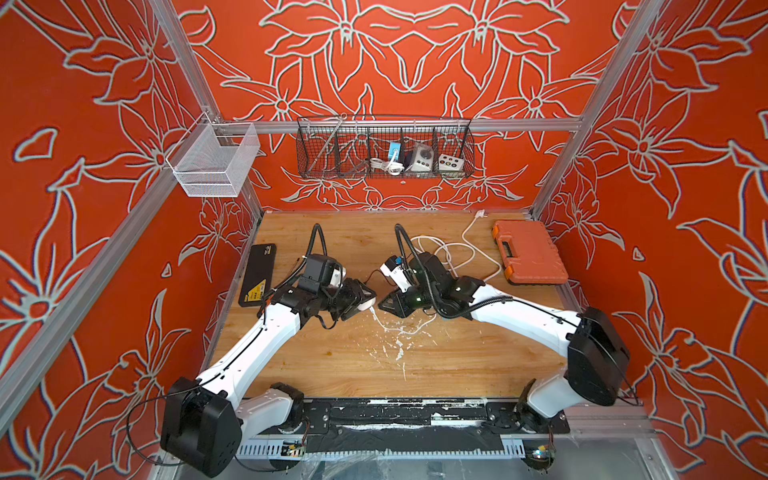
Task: Charge the bluetooth headset
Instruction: Insert the charging cable into the bluetooth headset.
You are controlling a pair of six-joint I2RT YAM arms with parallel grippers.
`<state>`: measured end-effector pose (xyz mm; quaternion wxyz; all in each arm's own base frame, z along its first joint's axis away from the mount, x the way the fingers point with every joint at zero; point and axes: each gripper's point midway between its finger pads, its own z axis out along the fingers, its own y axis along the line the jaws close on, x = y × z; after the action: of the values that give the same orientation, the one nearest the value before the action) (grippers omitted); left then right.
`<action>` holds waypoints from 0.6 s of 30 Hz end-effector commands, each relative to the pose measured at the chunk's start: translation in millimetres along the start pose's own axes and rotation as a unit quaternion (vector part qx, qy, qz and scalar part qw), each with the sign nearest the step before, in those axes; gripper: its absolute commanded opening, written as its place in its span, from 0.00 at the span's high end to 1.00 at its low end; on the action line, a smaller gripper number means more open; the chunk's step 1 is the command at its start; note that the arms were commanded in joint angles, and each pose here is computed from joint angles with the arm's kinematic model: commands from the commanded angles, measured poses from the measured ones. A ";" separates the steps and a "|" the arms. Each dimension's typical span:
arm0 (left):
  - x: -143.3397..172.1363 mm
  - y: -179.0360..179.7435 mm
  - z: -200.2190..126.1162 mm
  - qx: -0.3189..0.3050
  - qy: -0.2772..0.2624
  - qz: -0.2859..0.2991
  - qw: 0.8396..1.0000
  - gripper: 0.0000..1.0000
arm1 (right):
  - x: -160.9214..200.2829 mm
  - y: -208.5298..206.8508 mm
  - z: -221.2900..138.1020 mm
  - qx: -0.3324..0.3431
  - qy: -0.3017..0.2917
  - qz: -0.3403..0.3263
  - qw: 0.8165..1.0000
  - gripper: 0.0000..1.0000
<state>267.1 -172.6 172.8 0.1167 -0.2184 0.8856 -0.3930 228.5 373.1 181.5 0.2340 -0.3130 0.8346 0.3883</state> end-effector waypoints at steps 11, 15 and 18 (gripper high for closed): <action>-22.4 83.4 14.4 -0.129 -0.031 -0.056 0.990 0.87 | 23.2 -25.1 -40.6 0.075 -0.051 -0.004 0.996 0.64; -23.4 106.7 22.9 -0.167 -0.027 -0.066 0.983 0.85 | 31.8 -32.9 -51.0 0.098 -0.061 -0.003 0.993 0.61; -24.9 118.8 28.4 -0.189 -0.025 -0.069 0.979 0.82 | 37.4 -37.2 -56.6 0.109 -0.068 -0.003 0.992 0.60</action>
<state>262.7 -117.7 75.0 0.0612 -0.3063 0.9171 -0.2475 216.4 307.2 172.5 0.3041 -0.2737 0.8494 0.3334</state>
